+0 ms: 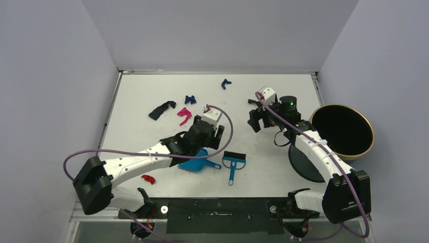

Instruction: Sweep away the paper scraps from the table

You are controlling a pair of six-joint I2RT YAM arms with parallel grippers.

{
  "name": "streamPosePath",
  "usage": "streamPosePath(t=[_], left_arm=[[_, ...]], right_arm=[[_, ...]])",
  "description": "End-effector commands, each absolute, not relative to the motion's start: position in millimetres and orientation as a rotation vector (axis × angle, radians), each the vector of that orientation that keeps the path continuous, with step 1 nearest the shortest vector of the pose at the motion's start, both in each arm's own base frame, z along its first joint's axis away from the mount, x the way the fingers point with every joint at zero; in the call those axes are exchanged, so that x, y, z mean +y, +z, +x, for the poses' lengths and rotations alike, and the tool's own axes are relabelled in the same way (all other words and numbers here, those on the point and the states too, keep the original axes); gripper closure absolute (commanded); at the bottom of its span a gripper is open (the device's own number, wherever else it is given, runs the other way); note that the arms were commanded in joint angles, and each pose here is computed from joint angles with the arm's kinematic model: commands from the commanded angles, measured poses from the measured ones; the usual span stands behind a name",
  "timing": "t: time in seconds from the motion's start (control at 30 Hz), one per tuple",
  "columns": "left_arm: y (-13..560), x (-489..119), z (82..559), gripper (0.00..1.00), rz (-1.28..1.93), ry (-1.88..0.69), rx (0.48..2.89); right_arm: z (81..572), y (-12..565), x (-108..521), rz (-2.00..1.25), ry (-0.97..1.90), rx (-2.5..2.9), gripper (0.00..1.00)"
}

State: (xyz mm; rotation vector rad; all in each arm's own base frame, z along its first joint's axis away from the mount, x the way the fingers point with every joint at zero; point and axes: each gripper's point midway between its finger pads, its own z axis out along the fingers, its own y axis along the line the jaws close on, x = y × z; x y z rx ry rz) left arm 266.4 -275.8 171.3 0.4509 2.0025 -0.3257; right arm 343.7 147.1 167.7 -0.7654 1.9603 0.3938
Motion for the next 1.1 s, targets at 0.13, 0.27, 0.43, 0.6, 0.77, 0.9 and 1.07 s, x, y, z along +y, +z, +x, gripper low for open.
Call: streamPosePath(t=[0.13, 0.27, 0.43, 0.6, 0.77, 0.9, 1.07], left_arm=[[146, -325, 260, 0.47, 0.434, -0.452, 2.107], [123, -333, 258, 0.56, 0.428, -0.445, 2.188], [97, -338, 252, 0.63, 0.428, -0.423, 2.269], [73, -344, 247, 0.62, 0.42, -0.421, 2.34], [57, -352, 241, 0.68, 0.437, -0.439, 2.393], [52, -352, 236, 0.69, 0.449, -0.434, 2.414], [51, -347, 232, 0.7, 0.453, -0.424, 2.433]], right_arm=[[350, 200, 137, -0.682, 0.398, 1.856, 0.1], [350, 199, 137, -0.687, 0.406, 1.856, 0.1], [350, 196, 137, -0.702, 0.409, 1.858, 0.1], [350, 195, 138, -0.709, 0.411, 1.862, 0.1], [349, 191, 138, -0.72, 0.413, 1.867, 0.1], [350, 190, 138, -0.723, 0.411, 1.867, 0.1], [349, 187, 139, -0.735, 0.421, 1.875, 0.1]])
